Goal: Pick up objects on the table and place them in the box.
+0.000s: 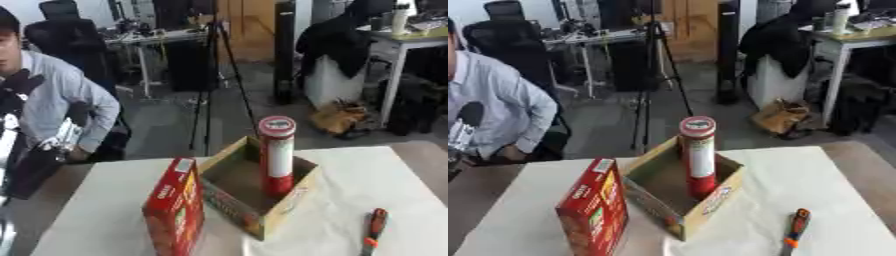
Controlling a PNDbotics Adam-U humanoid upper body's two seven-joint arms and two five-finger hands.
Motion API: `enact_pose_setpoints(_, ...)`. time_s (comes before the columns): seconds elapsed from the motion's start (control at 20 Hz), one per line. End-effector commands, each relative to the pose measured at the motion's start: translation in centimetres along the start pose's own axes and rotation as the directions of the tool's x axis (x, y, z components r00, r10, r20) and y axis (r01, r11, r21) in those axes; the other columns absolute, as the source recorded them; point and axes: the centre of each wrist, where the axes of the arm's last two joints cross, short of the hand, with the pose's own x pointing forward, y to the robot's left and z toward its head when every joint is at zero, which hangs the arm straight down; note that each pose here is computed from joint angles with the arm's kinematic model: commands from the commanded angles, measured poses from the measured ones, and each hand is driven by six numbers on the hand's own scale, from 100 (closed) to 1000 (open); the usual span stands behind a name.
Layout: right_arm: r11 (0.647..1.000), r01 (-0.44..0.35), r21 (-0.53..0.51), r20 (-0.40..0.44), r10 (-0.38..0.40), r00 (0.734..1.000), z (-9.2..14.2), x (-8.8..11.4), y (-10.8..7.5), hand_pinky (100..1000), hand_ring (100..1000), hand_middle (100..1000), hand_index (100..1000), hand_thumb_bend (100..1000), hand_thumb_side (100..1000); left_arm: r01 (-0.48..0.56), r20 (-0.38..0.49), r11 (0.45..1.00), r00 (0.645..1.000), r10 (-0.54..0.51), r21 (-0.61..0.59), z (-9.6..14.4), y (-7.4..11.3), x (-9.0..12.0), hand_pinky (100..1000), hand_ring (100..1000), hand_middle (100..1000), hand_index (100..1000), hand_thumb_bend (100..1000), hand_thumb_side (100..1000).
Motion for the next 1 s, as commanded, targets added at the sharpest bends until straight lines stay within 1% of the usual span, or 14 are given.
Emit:
enact_pose_setpoints(0.05, 1.0, 0.002, -0.009, 0.021, -0.002, 1.0, -0.7, 0.3, -0.1, 893, 919, 921, 869, 100, 1000, -0.012, 0.013, 0.992, 1.0, 0.014, -0.125, -0.7, -1.5, 0.5, 1000, 1000, 1000, 1000, 757, 1000)
enact_pose_setpoints(0.1, 1.0, 0.001, -0.008, 0.019, -0.001, 1.0, -0.6, 0.3, -0.1, 893, 919, 921, 868, 100, 1000, -0.026, 0.004, 0.985, 1.0, 0.027, -0.171, -0.8, -2.3, 0.7, 1000, 1000, 1000, 1000, 874, 1000)
enact_pose_setpoints(0.15, 1.0, -0.001, -0.007, 0.018, 0.001, 1.0, -0.6, 0.3, -0.1, 893, 919, 921, 868, 100, 1000, -0.035, -0.004, 0.977, 0.999, 0.035, -0.21, -1.0, -3.0, 0.8, 1000, 1000, 1000, 1000, 874, 1000)
enact_pose_setpoints(0.2, 1.0, -0.002, -0.005, 0.017, 0.002, 1.0, -0.6, 0.3, -0.1, 894, 919, 920, 866, 100, 1000, -0.035, -0.014, 0.969, 0.999, 0.033, -0.244, -1.1, -3.6, 0.8, 1000, 1000, 1000, 1000, 926, 1000)
enact_pose_setpoints(0.25, 1.0, -0.002, -0.004, 0.016, 0.002, 1.0, -0.5, 0.3, -0.1, 894, 919, 920, 866, 100, 1000, -0.029, -0.024, 0.962, 0.999, 0.023, -0.273, -1.3, -4.2, 0.7, 1000, 1000, 1000, 1000, 926, 1000)
enact_pose_setpoints(0.3, 1.0, -0.003, -0.003, 0.015, 0.003, 1.0, -0.5, 0.3, -0.1, 894, 919, 919, 865, 100, 1000, -0.02, -0.034, 0.955, 0.999, 0.011, -0.297, -1.4, -4.7, 0.5, 1000, 1000, 1000, 1000, 867, 1000)
enact_pose_setpoints(0.35, 1.0, -0.004, -0.003, 0.014, 0.005, 1.0, -0.5, 0.3, -0.1, 894, 919, 919, 865, 100, 1000, -0.012, -0.044, 0.948, 0.999, -0.002, -0.317, -1.6, -5.1, 0.3, 1000, 1000, 1000, 1000, 867, 1000)
enact_pose_setpoints(0.4, 1.0, -0.005, -0.002, 0.012, 0.005, 1.0, -0.4, 0.3, -0.1, 894, 919, 918, 864, 100, 1000, -0.006, -0.055, 0.941, 0.998, -0.013, -0.338, -1.7, -5.6, 0.0, 1000, 1000, 1000, 1000, 821, 1000)
enact_pose_setpoints(0.55, 1.0, -0.005, -0.003, 0.002, 0.005, 1.0, -0.3, 0.4, 0.1, 895, 920, 918, 863, 100, 1000, 0.011, -0.072, 0.921, 0.996, -0.042, -0.39, -2.0, -6.8, -0.5, 1000, 1000, 1000, 1000, 797, 1000)
enact_pose_setpoints(0.6, 1.0, -0.004, -0.004, -0.001, 0.004, 1.0, -0.3, 0.5, 0.1, 896, 920, 917, 863, 100, 1000, 0.014, -0.078, 0.915, 0.996, -0.05, -0.403, -2.0, -7.0, -0.6, 1000, 1000, 1000, 1000, 772, 1000)
enact_pose_setpoints(0.8, 1.0, 0.001, -0.003, -0.005, -0.001, 1.0, -0.3, 0.7, 0.3, 896, 919, 916, 861, 100, 1000, 0.005, -0.101, 0.897, 0.993, -0.056, -0.442, -2.1, -7.6, -0.3, 1000, 1000, 1000, 1000, 777, 1000)
enact_pose_setpoints(0.9, 1.0, 0.003, -0.002, -0.007, -0.003, 1.0, -0.3, 0.8, 0.3, 896, 919, 915, 858, 100, 1000, -0.002, -0.111, 0.891, 0.992, -0.054, -0.455, -2.1, -7.6, -0.1, 1000, 1000, 1000, 1000, 786, 1000)
enact_pose_setpoints(1.0, 1.0, 0.008, 0.0, -0.011, -0.008, 1.0, -0.2, 0.8, 0.4, 896, 918, 914, 856, 100, 1000, -0.022, -0.148, 0.895, 0.988, -0.049, -0.446, -2.2, -7.1, 0.1, 1000, 1000, 1000, 1000, 786, 1000)
